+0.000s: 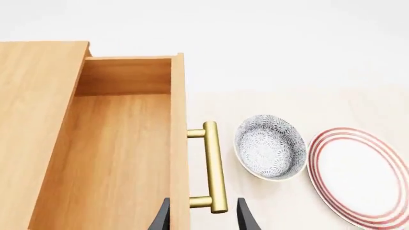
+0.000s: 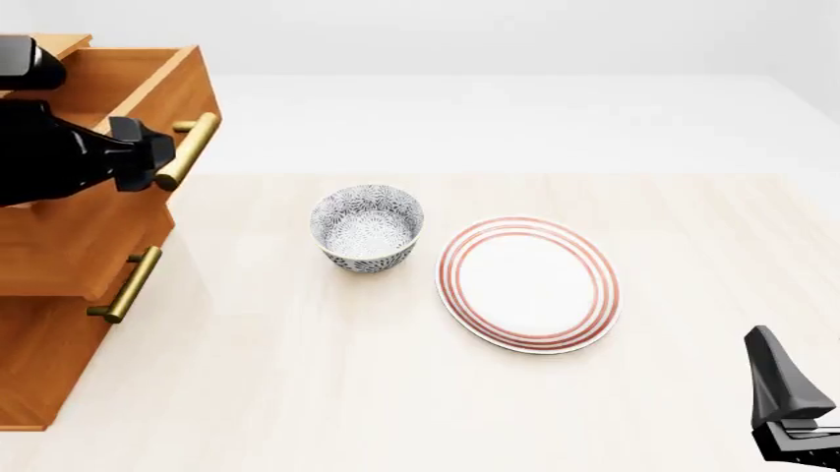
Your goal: Open the top drawer of the cabinet.
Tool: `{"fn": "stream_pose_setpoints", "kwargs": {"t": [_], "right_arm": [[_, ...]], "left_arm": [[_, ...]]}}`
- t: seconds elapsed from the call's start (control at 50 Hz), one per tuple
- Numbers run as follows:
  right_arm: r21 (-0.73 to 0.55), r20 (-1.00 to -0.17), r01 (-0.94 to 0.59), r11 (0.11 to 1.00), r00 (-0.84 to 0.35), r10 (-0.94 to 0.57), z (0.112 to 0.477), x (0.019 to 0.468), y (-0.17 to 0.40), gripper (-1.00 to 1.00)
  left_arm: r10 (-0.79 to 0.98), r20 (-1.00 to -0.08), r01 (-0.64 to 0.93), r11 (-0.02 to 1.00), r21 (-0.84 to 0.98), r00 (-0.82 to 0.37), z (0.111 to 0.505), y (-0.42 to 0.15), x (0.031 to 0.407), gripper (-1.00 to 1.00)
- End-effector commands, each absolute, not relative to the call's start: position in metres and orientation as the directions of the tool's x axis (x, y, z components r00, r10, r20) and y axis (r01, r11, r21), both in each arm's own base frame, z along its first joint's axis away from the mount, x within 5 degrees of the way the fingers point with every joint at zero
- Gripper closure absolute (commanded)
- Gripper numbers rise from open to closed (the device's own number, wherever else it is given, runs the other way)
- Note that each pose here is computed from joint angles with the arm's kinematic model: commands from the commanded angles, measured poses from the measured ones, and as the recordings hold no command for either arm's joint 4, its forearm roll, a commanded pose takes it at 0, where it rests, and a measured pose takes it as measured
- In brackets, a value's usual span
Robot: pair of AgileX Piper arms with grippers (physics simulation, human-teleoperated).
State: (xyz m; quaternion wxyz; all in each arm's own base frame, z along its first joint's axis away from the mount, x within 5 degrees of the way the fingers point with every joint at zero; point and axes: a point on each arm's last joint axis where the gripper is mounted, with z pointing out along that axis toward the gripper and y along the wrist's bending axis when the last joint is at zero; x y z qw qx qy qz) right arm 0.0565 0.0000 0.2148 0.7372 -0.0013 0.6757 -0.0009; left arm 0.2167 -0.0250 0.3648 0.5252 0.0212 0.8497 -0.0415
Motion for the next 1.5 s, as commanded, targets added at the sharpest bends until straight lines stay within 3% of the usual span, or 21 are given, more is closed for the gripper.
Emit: {"fn": "stream_pose_setpoints", "kwargs": {"t": [0.02, 1.5], "right_arm": [[0.000, -0.996, 0.000, 1.000, 0.086, 0.000, 0.215, 0.057, 0.000, -1.00], [0.000, -0.996, -0.001, 1.000, 0.086, 0.000, 0.215, 0.057, 0.000, -1.00]], "left_arm": [[0.020, -0.845, 0.140, 0.988, -0.065, -0.534, 0.344, -0.041, 0.221, -1.00], [0.184, -0.817, 0.387, 0.921, -0.051, -0.546, 0.336, -0.097, 0.210, -1.00]]}}
